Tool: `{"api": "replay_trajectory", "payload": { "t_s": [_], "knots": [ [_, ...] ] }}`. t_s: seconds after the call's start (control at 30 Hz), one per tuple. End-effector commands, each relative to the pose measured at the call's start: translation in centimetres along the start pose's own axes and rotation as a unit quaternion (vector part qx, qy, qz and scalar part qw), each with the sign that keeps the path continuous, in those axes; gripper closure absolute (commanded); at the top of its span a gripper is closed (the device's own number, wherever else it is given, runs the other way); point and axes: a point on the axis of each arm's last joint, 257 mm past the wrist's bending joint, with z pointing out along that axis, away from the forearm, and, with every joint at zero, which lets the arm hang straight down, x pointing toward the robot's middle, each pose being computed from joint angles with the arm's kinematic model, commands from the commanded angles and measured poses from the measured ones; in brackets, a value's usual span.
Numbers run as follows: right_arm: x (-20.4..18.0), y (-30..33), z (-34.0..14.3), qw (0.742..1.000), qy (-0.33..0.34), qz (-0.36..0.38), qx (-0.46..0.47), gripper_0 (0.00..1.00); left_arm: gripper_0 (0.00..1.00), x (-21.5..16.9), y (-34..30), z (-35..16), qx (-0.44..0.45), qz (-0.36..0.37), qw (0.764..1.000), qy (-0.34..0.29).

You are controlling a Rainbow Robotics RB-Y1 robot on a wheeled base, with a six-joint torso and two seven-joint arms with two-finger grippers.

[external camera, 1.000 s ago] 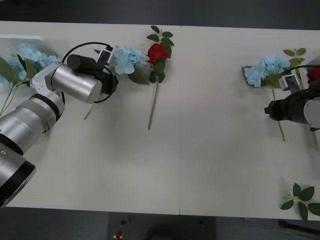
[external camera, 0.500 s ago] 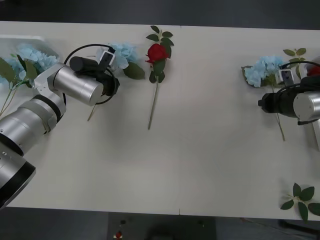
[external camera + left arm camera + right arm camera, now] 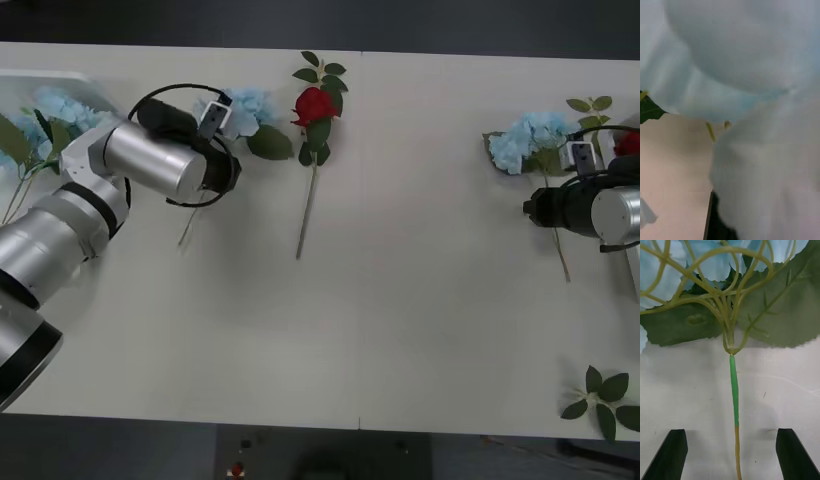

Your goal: Put the red flowers into the right box and the blue flowers into the left box

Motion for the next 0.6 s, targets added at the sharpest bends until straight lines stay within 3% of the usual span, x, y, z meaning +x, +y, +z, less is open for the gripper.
{"api": "replay_trajectory", "payload": {
  "t_s": [0.03,0.13,0.17,0.23,0.27,0.6],
  "knots": [
    [-1.0,1.5,0.2,1.000,-0.008,0.023,-0.012,0.40,1.00,-4.9,1.1,-4.8,0.015,0.021,1.000,-0.010],
    [-0.6,1.7,0.4,1.000,-0.005,0.028,-0.014,0.44,1.00,-4.8,1.1,-7.0,0.034,0.024,0.999,0.008],
    [-0.4,1.8,0.5,1.000,-0.004,0.027,-0.013,0.51,1.00,-5.0,1.1,-8.1,0.042,0.024,0.999,0.012],
    [-0.3,1.8,0.6,1.000,-0.003,0.027,-0.011,0.74,1.00,-5.0,1.2,-9.1,0.050,0.026,0.998,0.018],
    [-0.3,1.7,0.6,1.000,-0.003,0.026,-0.010,1.00,1.00,-5.1,1.4,-10.1,0.057,0.026,0.998,0.021],
    [0.0,1.8,0.7,1.000,0.000,0.019,-0.007,1.00,1.00,-6.4,2.5,-17.5,0.107,0.023,0.993,0.042]
  ]
}}
